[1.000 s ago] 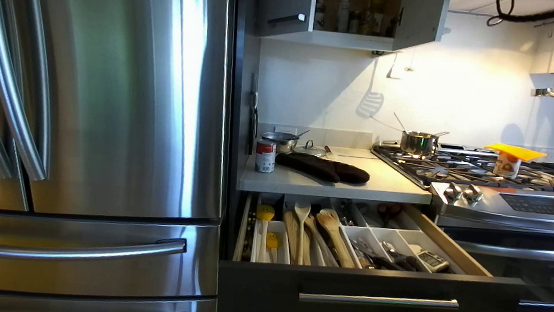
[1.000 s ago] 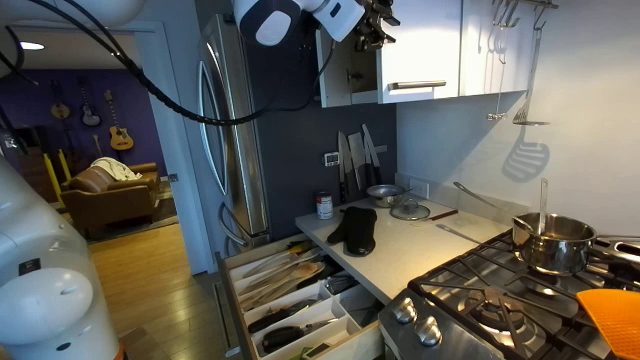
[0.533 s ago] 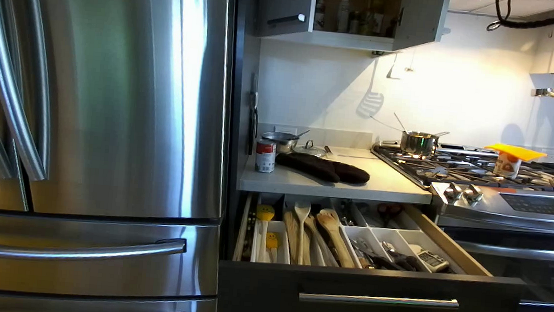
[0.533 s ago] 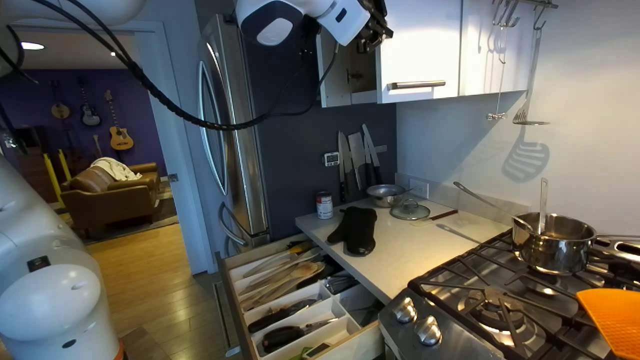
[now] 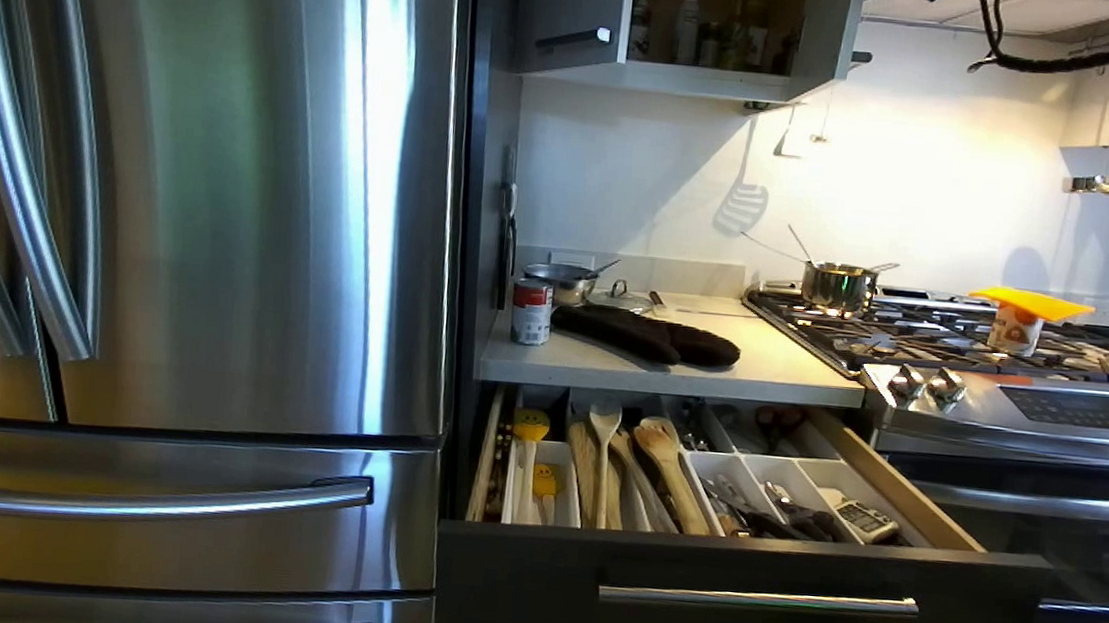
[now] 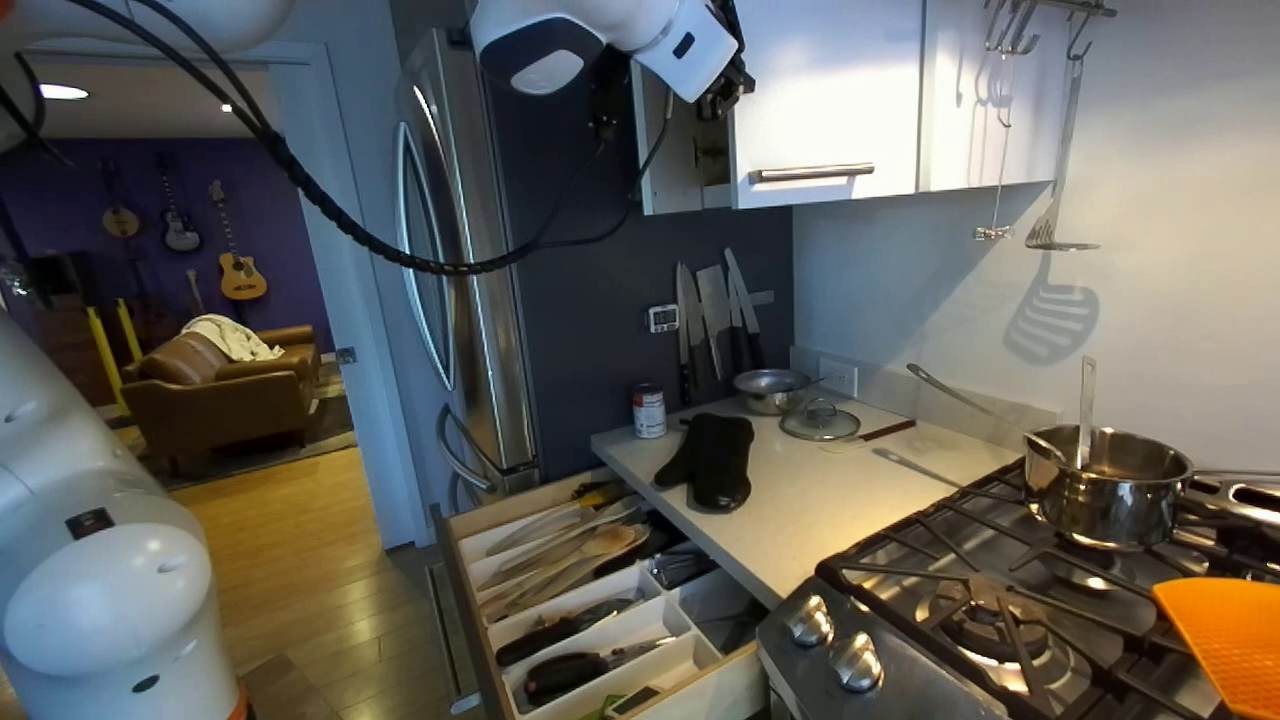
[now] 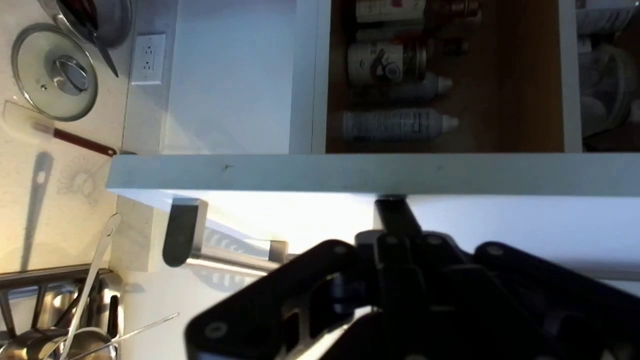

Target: Close the doors of the upper cabinet on the left

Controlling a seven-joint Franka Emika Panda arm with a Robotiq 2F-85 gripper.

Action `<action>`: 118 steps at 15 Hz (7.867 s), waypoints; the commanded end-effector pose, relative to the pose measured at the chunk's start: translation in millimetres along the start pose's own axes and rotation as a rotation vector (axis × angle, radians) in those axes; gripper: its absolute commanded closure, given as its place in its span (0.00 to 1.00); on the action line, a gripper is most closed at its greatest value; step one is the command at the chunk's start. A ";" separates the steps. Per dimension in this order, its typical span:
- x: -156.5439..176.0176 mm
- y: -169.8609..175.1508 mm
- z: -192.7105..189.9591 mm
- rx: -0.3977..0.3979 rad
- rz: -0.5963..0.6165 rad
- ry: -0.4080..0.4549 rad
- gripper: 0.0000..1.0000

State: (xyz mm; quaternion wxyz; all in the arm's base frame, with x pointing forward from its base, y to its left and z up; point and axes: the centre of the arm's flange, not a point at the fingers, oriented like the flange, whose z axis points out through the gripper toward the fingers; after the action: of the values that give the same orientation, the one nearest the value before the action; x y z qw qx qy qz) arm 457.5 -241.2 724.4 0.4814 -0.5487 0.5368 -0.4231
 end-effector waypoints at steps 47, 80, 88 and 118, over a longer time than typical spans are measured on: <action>-112.5 -12.7 176.7 -0.246 -0.305 -0.070 1.00; -310.5 -106.2 95.9 -0.090 -0.781 -0.376 1.00; -302.1 -109.9 168.7 0.012 -0.935 -0.287 1.00; -202.8 -72.0 305.9 -0.034 -0.976 0.058 1.00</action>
State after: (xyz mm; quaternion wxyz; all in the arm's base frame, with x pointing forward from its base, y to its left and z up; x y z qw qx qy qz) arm 721.8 -7.9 748.4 0.2061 -0.7459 0.2442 -0.5844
